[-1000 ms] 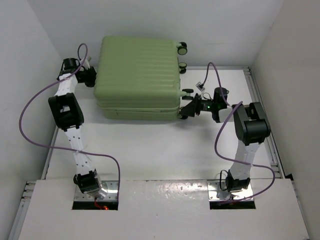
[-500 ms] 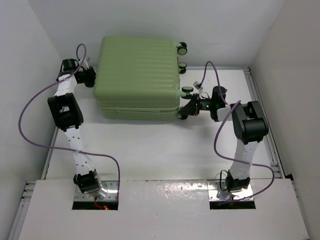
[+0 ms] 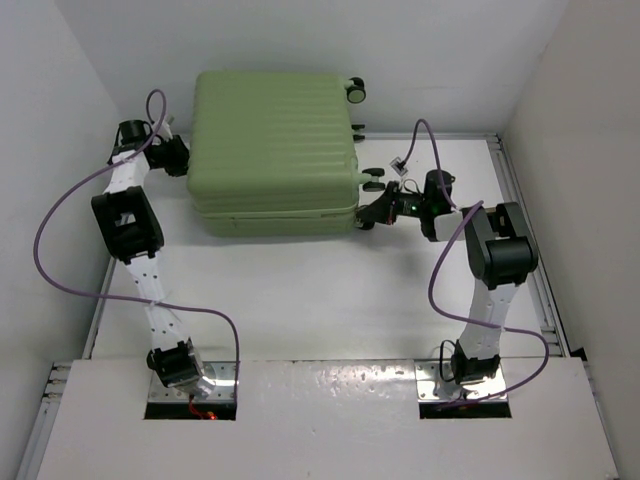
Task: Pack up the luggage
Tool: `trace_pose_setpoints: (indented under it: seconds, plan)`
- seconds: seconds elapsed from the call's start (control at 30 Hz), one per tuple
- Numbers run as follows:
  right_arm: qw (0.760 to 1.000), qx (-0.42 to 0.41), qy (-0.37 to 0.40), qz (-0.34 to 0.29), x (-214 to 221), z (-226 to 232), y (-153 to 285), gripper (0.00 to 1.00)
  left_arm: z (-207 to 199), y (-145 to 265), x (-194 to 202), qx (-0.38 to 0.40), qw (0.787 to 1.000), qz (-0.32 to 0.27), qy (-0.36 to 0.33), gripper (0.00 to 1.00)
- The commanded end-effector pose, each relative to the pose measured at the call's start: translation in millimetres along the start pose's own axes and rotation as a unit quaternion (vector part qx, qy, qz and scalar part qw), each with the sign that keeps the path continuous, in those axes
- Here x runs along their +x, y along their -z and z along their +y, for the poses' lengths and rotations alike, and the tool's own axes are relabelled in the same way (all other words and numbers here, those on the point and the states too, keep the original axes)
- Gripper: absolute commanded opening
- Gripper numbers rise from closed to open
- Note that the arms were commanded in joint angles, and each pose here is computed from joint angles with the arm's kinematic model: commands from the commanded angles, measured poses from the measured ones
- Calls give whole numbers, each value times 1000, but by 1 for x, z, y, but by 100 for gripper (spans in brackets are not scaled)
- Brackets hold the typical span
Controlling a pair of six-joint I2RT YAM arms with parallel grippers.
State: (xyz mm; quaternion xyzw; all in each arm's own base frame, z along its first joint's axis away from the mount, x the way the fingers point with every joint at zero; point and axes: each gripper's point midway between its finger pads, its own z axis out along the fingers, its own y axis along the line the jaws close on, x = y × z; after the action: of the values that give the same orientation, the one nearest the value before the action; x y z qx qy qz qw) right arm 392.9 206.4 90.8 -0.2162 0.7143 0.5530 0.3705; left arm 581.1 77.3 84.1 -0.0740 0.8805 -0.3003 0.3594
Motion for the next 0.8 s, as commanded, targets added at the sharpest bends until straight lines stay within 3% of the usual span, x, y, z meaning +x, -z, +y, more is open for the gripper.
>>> trace_pose_setpoints:
  seconds: [0.0,0.43,0.63,0.77]
  plan:
    - [984,152,44,-87,-52,-55,15,0,89,4,38,-103,994,28,20,0]
    - [939,302,89,-140,-99,-121,48,0,110,-5,45,-134,990,32,28,0]
    - [907,382,87,-155,-112,-159,62,0,118,-9,50,-144,988,36,35,0]
    - [909,375,97,-156,-122,-168,57,0,120,-11,50,-144,988,36,35,0]
